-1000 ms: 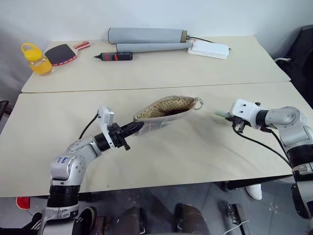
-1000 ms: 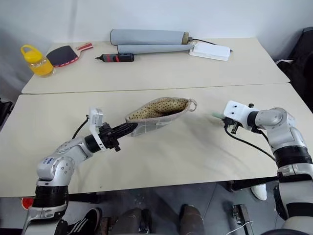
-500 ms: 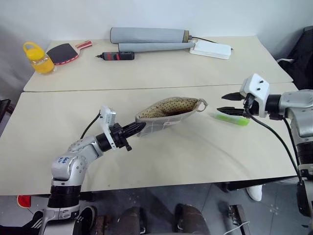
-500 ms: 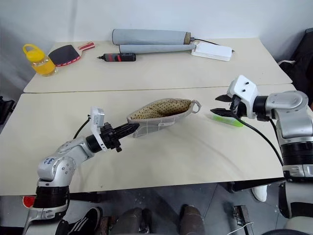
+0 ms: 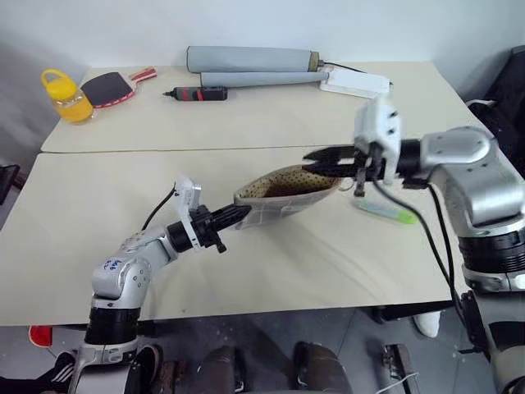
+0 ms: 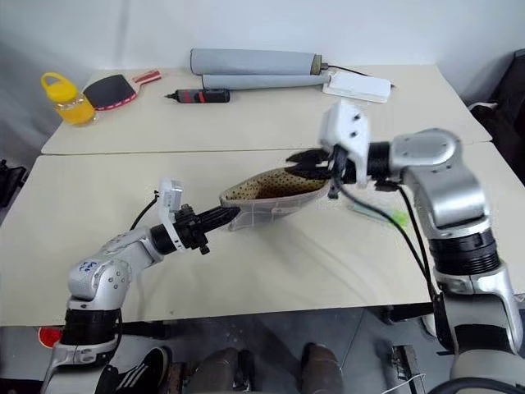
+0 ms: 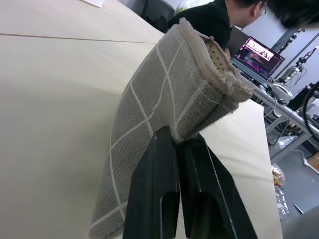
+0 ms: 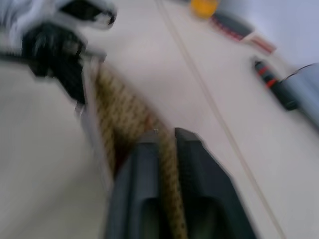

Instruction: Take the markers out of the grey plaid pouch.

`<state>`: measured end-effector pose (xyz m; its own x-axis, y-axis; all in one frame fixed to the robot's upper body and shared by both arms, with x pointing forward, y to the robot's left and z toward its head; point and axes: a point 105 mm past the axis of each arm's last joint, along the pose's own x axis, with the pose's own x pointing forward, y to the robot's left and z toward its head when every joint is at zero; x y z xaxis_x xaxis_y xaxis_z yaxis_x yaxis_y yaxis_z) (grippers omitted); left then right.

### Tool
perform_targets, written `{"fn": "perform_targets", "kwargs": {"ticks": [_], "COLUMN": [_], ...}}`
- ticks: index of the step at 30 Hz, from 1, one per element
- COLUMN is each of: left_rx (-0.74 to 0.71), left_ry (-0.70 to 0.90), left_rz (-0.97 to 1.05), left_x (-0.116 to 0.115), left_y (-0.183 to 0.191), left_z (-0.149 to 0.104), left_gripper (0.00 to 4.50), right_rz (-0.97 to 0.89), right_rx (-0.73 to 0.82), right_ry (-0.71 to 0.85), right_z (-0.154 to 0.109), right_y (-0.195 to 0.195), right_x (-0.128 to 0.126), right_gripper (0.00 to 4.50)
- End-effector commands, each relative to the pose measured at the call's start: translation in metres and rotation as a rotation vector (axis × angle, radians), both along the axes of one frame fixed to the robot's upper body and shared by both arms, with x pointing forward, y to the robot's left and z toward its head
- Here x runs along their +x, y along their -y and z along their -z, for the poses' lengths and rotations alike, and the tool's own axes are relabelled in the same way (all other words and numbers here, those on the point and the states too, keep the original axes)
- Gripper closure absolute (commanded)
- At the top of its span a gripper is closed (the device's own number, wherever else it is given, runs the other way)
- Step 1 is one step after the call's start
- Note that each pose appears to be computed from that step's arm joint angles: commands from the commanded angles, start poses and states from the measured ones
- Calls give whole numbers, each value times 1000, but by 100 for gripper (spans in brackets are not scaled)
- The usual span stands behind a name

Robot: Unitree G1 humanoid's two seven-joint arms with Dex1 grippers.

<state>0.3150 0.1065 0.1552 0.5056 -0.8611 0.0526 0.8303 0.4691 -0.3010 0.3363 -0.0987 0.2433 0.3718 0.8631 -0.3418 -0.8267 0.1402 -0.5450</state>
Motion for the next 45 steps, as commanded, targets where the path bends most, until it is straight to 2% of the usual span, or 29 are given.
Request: {"fn": "perform_targets", "kwargs": {"ticks": [1,4,6,9,14,17,20,24,27,30,34,40,42,45], "left_rx": [-21,-22,-32,-27,-17,-46,-81,18,51,45,57,5,-8,-13], "left_ry": [34,4,-28,-59,-107,-99,-102,-76,-10,-1,16,36,36,38], "left_rz": [59,113,163,264,344,341,334,271,240,222,229,247,250,248], "left_x": [-8,-16,-22,-35,-45,-42,-38,-28,-23,-20,-23,-28,-29,-29], "left_y": [8,10,13,17,16,13,9,4,8,10,14,17,17,18], "left_z": [-13,-14,-15,-16,-12,-15,-16,6,9,10,13,5,5,5], "left_gripper": [450,450,450,450,450,450,450,450,450,450,450,450,450,450], "right_rz": [-11,-40,-55,-81,-162,-206,-204,-80,-9,3,-23,-118,-114,-64], "right_rx": [-116,-241,-400,-380,-395,-407,-402,-469,-534,-552,-509,-372,-387,-472], "right_ry": [77,122,201,179,-45,-168,-243,-229,-108,-36,2,-101,-88,-72], "right_z": [7,23,34,26,26,26,25,44,55,64,69,49,51,70], "right_y": [0,-4,2,0,1,-2,-3,12,17,13,-1,-21,-22,-10], "right_x": [5,9,13,8,-27,-52,-64,-44,-23,-13,-12,-38,-36,-25], "right_gripper": [446,446,446,446,446,446,446,446,446,446,446,446,446,446]}}
